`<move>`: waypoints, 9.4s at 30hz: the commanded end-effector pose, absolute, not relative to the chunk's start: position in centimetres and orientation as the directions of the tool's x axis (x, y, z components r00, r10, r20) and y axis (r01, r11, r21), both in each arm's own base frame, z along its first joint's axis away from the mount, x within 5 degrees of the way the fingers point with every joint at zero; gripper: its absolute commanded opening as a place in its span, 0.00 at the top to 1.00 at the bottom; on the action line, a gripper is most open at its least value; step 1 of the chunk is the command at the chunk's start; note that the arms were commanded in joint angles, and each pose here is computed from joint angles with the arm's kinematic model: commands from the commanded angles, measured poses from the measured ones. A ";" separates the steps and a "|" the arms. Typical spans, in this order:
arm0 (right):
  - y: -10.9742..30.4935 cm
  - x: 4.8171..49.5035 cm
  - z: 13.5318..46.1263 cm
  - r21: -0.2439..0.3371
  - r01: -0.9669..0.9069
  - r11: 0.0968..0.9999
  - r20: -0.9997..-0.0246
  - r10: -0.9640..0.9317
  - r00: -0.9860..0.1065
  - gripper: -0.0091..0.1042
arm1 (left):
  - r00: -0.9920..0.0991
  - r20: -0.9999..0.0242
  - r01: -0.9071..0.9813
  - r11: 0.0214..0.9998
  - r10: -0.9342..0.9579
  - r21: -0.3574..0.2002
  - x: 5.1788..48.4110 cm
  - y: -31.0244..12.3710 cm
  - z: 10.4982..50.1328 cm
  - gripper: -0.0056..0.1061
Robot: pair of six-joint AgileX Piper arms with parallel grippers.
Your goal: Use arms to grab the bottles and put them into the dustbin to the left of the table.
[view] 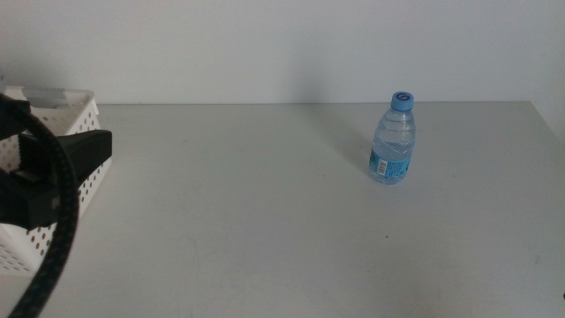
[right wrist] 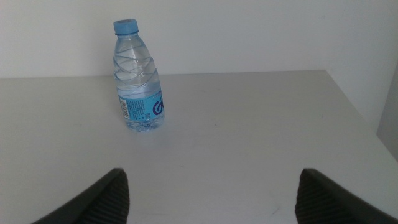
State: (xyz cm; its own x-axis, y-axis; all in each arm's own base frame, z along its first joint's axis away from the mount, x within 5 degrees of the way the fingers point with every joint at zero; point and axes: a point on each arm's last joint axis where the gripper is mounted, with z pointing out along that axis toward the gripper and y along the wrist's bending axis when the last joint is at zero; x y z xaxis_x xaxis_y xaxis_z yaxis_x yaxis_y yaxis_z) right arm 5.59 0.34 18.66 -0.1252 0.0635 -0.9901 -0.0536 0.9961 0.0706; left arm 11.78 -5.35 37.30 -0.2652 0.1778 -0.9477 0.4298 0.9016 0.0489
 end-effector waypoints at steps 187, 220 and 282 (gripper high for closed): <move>5.9 9.8 30.8 0.077 -0.509 0.857 -0.993 0.020 -0.117 0.38 | -0.075 -0.994 0.407 0.912 0.084 0.046 13.8 -6.2 28.6 0.11; 5.9 9.8 30.8 0.077 -0.509 0.857 -0.993 0.020 -0.117 0.38 | -0.111 -0.993 0.399 0.917 0.039 -0.009 26.4 -11.1 23.0 0.11; 5.9 9.8 30.8 0.077 -0.509 0.857 -0.993 0.019 -0.118 0.38 | -0.631 -0.704 0.359 0.927 0.326 0.107 34.0 -3.6 40.2 0.96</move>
State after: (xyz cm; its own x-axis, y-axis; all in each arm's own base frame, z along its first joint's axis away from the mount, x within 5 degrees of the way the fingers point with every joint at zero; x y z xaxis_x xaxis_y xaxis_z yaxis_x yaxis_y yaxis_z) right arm 9.63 5.95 29.32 -0.2095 -0.0152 -0.9777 -0.5076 0.8563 0.0954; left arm 35.38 -4.67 35.71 -0.7182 0.3401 -0.6071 0.3609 0.9280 0.0930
